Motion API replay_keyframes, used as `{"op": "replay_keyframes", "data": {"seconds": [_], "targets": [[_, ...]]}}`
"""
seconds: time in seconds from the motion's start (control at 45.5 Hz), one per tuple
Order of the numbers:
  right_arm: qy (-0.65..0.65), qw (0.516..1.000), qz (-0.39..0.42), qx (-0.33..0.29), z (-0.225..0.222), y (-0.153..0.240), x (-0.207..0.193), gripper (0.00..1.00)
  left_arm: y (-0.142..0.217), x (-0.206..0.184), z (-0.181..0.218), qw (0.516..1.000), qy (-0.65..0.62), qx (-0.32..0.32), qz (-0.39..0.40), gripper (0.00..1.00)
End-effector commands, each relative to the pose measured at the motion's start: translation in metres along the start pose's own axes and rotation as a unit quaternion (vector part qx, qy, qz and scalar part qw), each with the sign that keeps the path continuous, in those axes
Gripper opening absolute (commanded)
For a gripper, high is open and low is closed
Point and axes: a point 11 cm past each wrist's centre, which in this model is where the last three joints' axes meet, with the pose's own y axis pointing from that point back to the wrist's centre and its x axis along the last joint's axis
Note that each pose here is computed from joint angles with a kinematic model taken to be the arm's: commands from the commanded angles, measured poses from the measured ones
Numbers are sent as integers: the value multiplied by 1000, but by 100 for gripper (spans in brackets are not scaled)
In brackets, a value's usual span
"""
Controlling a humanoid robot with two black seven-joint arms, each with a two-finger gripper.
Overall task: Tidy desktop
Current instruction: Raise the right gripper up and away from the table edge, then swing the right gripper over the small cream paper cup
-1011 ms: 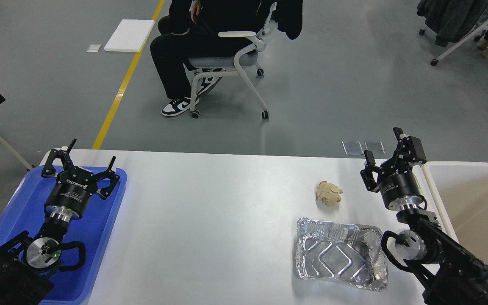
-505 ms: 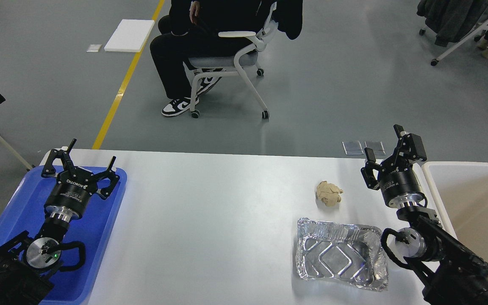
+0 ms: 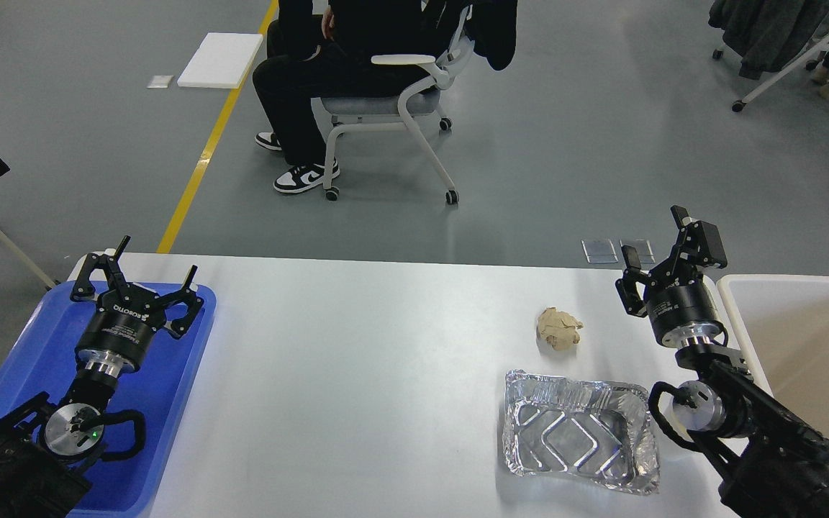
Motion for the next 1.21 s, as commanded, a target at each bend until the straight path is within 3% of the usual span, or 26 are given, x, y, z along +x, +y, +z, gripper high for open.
{"op": "replay_keyframes", "data": {"seconds": [0.0, 0.132, 0.374, 0.527, 0.637, 0.703, 0.813, 1.187], "targets": [[20, 1000, -5, -12, 4, 4, 6, 100, 0, 0, 0, 1000, 1, -1, 0, 99], [32, 999, -11, -18, 4, 5, 8, 100, -1, -1, -1, 1000, 2, 0, -2, 99], [117, 991, -58, -13, -35, -15, 21, 100, -2, -2, -1, 1000, 2, 0, -3, 99], [170, 981, -83, -43, -41, -13, 35, 100, -2, -2, -1, 1000, 2, 1, -3, 99], [270, 948, -145, -86, -46, -13, 39, 100, -2, -2, -1, 1000, 2, 0, -3, 99], [348, 905, -209, -131, -42, -9, 35, 100, -2, -2, -1, 1000, 2, 0, -3, 99], [391, 871, -250, -164, -44, 0, 37, 100, -1, -1, -1, 1000, 2, 0, -2, 99], [460, 815, -302, -182, -102, -15, 34, 100, -1, -1, -1, 1000, 1, 0, -2, 99]]}}
